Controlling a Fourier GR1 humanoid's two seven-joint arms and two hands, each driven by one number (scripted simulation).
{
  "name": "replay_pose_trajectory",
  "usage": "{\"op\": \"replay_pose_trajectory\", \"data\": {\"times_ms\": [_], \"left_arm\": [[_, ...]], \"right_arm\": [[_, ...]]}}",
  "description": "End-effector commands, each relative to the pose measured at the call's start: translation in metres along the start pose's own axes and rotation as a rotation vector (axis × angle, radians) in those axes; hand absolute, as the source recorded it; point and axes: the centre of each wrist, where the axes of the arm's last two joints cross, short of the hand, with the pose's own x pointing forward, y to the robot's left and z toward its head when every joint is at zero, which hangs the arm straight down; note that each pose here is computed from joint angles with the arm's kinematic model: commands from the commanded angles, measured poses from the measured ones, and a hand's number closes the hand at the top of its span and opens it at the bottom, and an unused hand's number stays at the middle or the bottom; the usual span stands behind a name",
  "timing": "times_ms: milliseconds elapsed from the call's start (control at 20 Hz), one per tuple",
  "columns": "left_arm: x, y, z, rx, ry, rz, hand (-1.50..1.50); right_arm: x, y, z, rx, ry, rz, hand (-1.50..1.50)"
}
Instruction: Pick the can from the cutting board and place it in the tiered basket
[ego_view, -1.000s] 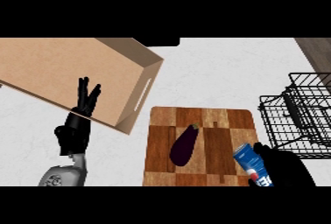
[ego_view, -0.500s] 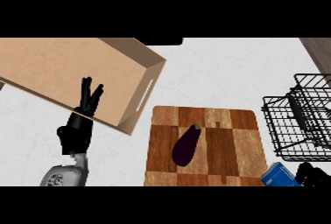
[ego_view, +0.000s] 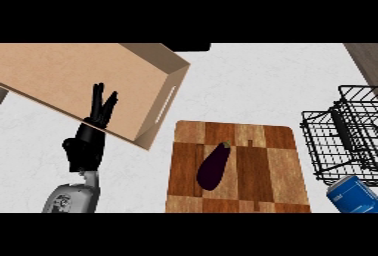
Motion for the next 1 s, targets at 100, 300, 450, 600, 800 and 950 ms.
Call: {"op": "replay_pose_trajectory", "data": {"times_ms": [100,300,450,600,800,950], "left_arm": [[0.002,-0.009,-0.001,-0.007,-0.003,0.000,0.00],[-0.010,-0.008,0.006,-0.012,0.008,0.011,0.00],[-0.003,-0.020,0.002,-0.019,-0.007,0.015,0.00],[0.002,-0.019,0.007,-0.014,0.003,0.013,0.00],[0.000,-0.014,0.012,-0.013,-0.006,0.023,0.00],[0.002,-0.013,0.000,-0.010,-0.012,0.012,0.00]], "right_arm": [[-0.013,-0.046,0.027,-0.127,-0.037,-0.198,1.50],[-0.005,-0.049,0.007,-0.133,-0.062,-0.369,1.50],[-0.002,-0.063,-0.002,-0.141,-0.069,-0.370,1.50],[-0.007,-0.075,-0.022,-0.134,-0.049,-0.389,1.50],[-0.014,-0.112,-0.059,-0.146,0.008,-0.396,1.50],[-0.039,-0.098,-0.094,-0.140,0.030,-0.393,1.50]]}}
